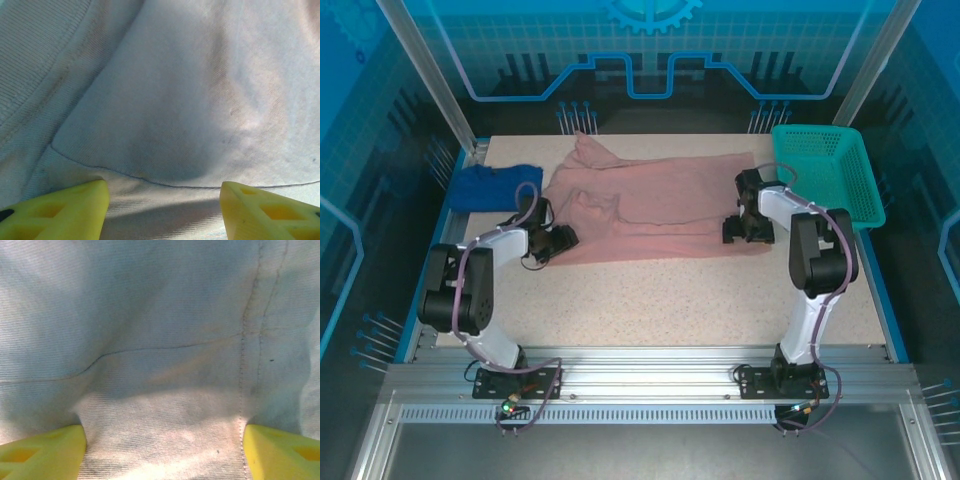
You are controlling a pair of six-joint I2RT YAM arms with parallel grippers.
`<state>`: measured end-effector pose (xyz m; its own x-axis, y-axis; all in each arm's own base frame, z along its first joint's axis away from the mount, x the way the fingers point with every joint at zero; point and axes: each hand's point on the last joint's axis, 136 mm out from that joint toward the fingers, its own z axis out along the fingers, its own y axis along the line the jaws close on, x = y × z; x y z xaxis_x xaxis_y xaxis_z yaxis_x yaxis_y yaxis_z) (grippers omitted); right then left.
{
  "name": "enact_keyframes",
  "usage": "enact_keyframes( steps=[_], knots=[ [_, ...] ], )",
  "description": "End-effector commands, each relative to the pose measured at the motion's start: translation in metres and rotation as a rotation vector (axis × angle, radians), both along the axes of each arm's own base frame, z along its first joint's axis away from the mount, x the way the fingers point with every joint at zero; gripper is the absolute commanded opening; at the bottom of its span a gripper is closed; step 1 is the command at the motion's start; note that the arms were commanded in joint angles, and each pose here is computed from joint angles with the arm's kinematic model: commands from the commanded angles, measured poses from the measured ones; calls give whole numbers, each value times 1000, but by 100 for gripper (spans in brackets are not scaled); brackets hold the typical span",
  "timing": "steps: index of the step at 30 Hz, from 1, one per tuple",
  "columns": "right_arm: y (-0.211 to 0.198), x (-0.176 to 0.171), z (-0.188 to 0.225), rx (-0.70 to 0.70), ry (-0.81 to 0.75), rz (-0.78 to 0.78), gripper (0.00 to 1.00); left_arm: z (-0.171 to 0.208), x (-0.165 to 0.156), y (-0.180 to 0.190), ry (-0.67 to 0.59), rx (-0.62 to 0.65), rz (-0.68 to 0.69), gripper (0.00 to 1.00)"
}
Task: Fold the inside-out t-shirt
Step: Move the T-shirt to the center of the table.
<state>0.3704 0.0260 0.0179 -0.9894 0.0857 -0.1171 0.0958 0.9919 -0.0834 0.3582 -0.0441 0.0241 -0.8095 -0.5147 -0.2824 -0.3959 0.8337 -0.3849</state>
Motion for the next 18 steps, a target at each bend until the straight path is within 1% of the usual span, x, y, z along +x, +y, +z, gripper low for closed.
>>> enact_keyframes(
  steps=[1,4,7,9,11,12,13,15,17,18],
  knots=[
    [-16,-68,-10,-89,204,-26,82,-19,-48,4,138,-8,45,65],
    [-20,-96,-11,-105,230,-53,82,-21,-78,1,174,1,51,63],
    [-19,-128,-12,-106,243,-81,81,-17,-112,2,189,24,81,65],
    [-16,-133,-2,-104,177,-97,81,-4,-123,2,151,29,97,66],
    [-10,-117,20,-103,42,-64,81,20,-113,-4,45,12,79,67],
    [-4,-103,35,-89,-44,-37,82,34,-103,-8,-14,4,64,68],
    [6,-87,48,-56,-124,-9,83,47,-90,-12,-67,-7,48,70],
    [26,-60,62,47,-226,31,84,63,-64,-23,-136,-33,8,71],
    [43,-37,67,124,-259,42,84,69,-36,-36,-160,-71,-31,71],
    [48,-26,64,138,-250,41,83,69,-20,-45,-169,-105,-54,70]
  ],
)
